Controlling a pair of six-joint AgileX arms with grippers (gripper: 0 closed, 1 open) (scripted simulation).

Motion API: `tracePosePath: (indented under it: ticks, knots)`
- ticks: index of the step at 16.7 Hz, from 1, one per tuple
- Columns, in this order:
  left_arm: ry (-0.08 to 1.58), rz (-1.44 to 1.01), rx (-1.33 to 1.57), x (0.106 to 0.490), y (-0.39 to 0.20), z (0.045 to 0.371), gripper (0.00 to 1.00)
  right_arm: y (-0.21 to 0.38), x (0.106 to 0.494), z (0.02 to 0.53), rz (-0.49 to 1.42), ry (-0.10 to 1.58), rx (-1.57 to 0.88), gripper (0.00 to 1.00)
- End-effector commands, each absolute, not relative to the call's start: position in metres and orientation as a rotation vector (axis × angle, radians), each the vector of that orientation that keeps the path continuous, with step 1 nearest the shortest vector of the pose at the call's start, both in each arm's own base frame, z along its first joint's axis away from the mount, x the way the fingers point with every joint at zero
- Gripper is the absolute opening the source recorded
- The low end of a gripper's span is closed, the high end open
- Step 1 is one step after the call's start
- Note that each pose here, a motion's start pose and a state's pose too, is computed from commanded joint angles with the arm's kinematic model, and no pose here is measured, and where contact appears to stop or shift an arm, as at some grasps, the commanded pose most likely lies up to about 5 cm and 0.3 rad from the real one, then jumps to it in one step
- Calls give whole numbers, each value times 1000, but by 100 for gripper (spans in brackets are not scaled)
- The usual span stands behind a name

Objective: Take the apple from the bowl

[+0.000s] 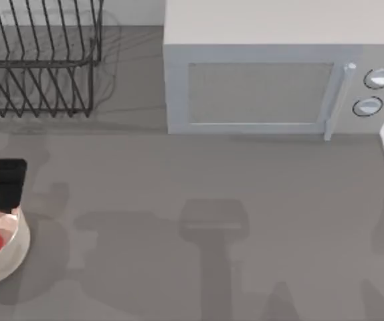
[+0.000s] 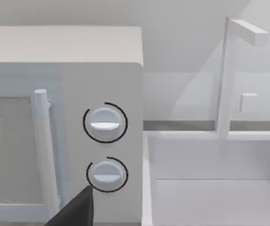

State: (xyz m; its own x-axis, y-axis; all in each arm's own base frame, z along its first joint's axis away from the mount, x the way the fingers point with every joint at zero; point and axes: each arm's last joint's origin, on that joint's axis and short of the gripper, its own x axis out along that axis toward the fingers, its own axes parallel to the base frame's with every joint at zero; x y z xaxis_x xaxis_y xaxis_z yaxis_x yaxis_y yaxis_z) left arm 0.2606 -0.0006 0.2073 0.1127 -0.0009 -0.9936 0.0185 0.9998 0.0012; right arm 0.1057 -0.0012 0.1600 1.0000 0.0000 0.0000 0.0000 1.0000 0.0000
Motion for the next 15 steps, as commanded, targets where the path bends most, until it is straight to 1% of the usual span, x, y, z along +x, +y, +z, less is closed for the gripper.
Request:
tracePosePath:
  ticks: [2,4,10,12,15]
  knots:
    - [1534,-15,15,272,-1,202,100,-1,106,160,0,0,0,100]
    - [1569,-16,16,277,-1,199,100,-1,106,160,0,0,0,100]
    - [1570,-14,14,277,0,198,100,-1,106,160,0,0,0,100]
    - [1579,-15,15,278,0,187,100,-1,106,160,0,0,0,100]
    - [1566,-15,15,282,0,158,100,-1,106,160,0,0,0,100]
